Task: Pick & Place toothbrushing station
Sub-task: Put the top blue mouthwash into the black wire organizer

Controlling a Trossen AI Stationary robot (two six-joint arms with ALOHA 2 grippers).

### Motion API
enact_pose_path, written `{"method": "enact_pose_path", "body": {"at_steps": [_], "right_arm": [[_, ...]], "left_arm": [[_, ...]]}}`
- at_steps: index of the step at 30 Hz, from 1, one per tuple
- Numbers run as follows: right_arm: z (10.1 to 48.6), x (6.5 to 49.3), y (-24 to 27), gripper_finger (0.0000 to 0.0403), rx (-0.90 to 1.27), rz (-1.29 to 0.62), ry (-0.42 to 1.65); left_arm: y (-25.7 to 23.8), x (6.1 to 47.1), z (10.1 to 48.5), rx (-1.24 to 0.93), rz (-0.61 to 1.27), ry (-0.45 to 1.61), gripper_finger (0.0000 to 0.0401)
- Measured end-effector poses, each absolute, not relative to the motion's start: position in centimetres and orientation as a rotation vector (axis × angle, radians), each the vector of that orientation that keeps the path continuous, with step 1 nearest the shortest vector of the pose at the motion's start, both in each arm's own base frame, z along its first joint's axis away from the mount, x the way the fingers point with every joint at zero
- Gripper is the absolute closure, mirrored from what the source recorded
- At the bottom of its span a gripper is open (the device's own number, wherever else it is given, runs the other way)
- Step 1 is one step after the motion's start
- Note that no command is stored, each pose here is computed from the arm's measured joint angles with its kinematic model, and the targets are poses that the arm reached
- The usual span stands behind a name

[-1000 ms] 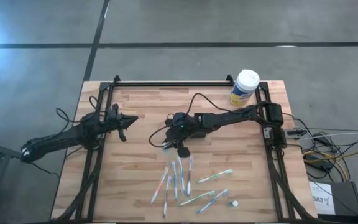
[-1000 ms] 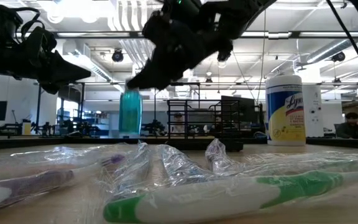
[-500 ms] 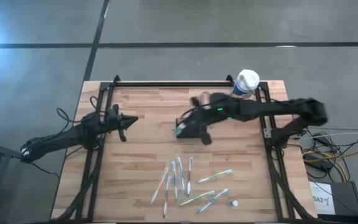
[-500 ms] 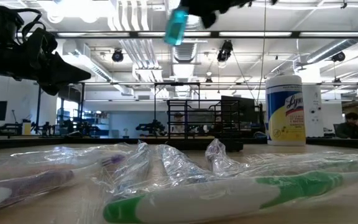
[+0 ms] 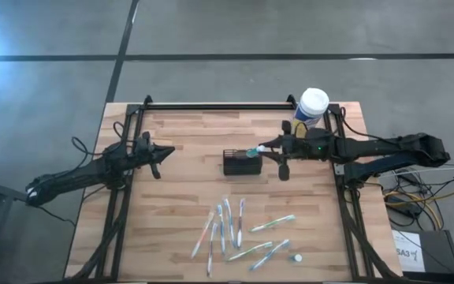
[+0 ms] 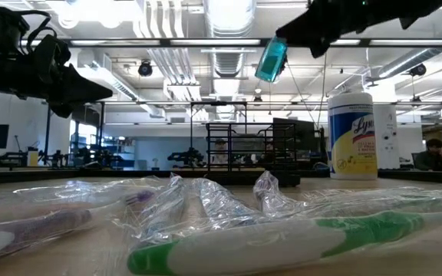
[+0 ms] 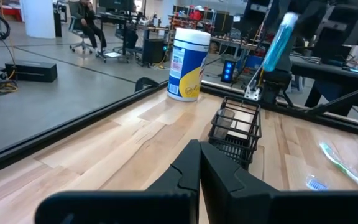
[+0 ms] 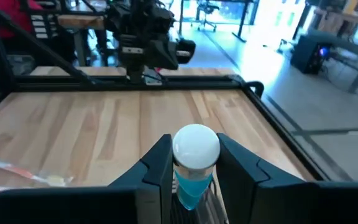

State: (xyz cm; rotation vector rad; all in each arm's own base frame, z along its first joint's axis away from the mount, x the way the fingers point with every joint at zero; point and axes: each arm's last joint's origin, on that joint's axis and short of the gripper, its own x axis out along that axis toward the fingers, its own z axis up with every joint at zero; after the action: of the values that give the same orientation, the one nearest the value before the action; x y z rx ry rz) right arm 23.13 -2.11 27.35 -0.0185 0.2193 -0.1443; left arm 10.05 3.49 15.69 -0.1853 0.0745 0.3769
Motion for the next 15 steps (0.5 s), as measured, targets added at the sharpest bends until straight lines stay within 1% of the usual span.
{"method": "enact_pose_path", "body": {"at_steps": [3,9,15], "right_arm": [[26.9,23.8,-2.2,0.0317,-0.003,-0.148,0.246],[26.7,26.6,-2.4,0.0317,0.001,-0.145,0.301],[25.4,29.6,-2.6,0.0317,-0.011,-0.140,0.416]], "left_arm": [[3.5,10.1,15.7,-0.190,0.378,0.075,0.0394],[3.5,10.0,15.6,-0.190,0.379,0.079,0.0394],[3.5,10.1,15.5,-0.191,0.382,0.091,0.0394]]}}
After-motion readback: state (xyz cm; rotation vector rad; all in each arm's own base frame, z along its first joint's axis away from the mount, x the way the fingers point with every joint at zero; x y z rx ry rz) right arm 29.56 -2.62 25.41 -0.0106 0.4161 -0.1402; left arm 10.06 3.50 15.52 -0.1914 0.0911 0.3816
